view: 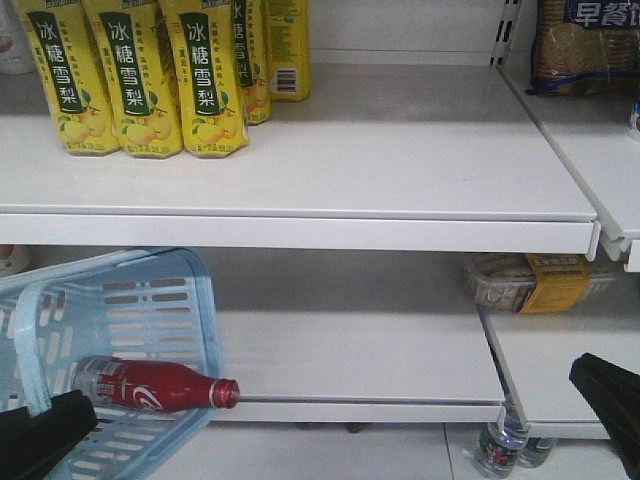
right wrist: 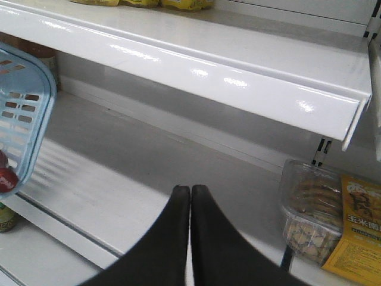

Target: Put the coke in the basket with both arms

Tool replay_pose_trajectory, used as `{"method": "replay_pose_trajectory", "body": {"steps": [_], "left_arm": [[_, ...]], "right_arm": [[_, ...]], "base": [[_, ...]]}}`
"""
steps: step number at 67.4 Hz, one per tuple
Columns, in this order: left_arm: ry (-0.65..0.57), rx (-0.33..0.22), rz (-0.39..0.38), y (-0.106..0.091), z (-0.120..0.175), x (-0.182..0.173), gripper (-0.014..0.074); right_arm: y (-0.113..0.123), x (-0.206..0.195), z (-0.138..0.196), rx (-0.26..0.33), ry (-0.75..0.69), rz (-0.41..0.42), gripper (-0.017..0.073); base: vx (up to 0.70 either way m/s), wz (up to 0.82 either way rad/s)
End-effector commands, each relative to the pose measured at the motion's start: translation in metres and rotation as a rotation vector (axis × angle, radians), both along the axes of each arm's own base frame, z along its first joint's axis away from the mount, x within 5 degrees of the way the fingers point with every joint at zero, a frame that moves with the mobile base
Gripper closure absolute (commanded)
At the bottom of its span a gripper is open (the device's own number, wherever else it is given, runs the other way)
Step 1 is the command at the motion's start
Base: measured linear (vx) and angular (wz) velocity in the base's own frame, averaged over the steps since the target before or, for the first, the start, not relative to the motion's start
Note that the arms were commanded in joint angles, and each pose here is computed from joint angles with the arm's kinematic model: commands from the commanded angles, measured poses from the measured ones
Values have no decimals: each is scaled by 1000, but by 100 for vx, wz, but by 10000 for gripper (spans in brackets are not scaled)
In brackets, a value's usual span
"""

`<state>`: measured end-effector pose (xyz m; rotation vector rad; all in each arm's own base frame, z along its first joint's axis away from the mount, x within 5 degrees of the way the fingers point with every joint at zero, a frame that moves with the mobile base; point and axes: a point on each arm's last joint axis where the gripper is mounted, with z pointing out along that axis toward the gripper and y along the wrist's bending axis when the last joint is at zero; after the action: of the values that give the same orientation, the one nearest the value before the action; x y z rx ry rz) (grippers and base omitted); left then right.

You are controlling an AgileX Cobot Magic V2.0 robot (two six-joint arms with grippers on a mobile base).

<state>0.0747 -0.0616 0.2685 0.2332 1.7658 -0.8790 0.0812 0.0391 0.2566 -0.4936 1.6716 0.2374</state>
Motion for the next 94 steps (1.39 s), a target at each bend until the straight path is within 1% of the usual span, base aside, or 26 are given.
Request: {"method": "replay_pose_trajectory", "body": {"steps": [1, 7, 24, 31, 36, 37, 40, 41, 42, 45, 46, 49, 52, 54, 55, 59, 61, 63, 64, 65, 66, 70, 71, 78, 82, 94], "left_arm": [[-74, 41, 86, 7, 7, 2, 600], [-71, 29, 94, 8, 4, 0, 600], [-81, 28, 105, 9, 5, 1, 600], [-146, 37, 99, 9, 10, 1, 600], [-234, 55, 98, 9, 15, 1, 600], [-244, 40, 101, 9, 16, 1, 600], [-281, 35, 109, 9, 17, 1, 600], [-294, 32, 116, 10, 18, 1, 600], [-316, 46, 123, 10, 18, 2, 600], [-342, 32, 156, 13, 17, 3, 600], [-338, 5, 174, 14, 17, 4, 600], [-332, -18, 215, 17, 12, 6, 600], [-312, -47, 273, 22, 7, 8, 600], [-300, -50, 308, 25, 4, 10, 600], [-277, -76, 335, 27, 2, 11, 600], [-219, -87, 412, 33, -3, 13, 600], [-196, -82, 441, 36, -5, 14, 600], [-177, -51, 465, 38, -8, 14, 600], [-162, -56, 477, 39, -9, 13, 600], [-159, -22, 485, 40, -11, 13, 600], [-147, -24, 493, 41, -11, 13, 600], [-138, 36, 501, 43, -15, 11, 600], [-148, 68, 499, 43, -15, 10, 600], [-170, 128, 493, 43, -16, 7, 600], [-179, 124, 493, 44, -15, 6, 600], [-195, 144, 487, 44, -15, 3, 600]], "right_arm": [[2, 0, 11, 7, -50, 26, 569], [2, 0, 11, 7, -50, 26, 569], [2, 0, 11, 7, -50, 26, 569], [2, 0, 11, 7, -50, 26, 569], [2, 0, 11, 7, -50, 26, 569], [2, 0, 11, 7, -50, 26, 569], [2, 0, 11, 7, -50, 26, 569], [2, 0, 11, 7, -50, 26, 569], [2, 0, 11, 7, -50, 26, 569], [2, 0, 11, 7, -50, 26, 569], [2, 0, 11, 7, -50, 26, 569], [2, 0, 11, 7, -50, 26, 569], [2, 0, 11, 7, -50, 26, 569], [2, 0, 11, 7, -50, 26, 569], [2, 0, 11, 7, -50, 26, 569], [2, 0, 11, 7, -50, 26, 569], [2, 0, 11, 7, -50, 26, 569], [2, 0, 11, 7, -50, 26, 569], [2, 0, 11, 7, -50, 26, 569], [2, 0, 11, 7, -50, 26, 569], [2, 0, 11, 7, -50, 26, 569], [2, 0, 11, 7, -50, 26, 569], [2, 0, 11, 7, -50, 26, 569], [2, 0, 11, 7, -50, 26, 569], [2, 0, 11, 7, -50, 26, 569], [2, 0, 11, 7, -50, 26, 569]], "base": [[0, 0], [0, 0], [0, 0], [0, 0], [0, 0], [0, 0], [0, 0], [0, 0], [0, 0], [0, 0], [0, 0], [0, 0], [0, 0], [0, 0], [0, 0], [0, 0], [0, 0], [0, 0], [0, 0], [0, 0], [0, 0], [0, 0], [0, 0], [0, 0], [0, 0], [0, 0]]}}
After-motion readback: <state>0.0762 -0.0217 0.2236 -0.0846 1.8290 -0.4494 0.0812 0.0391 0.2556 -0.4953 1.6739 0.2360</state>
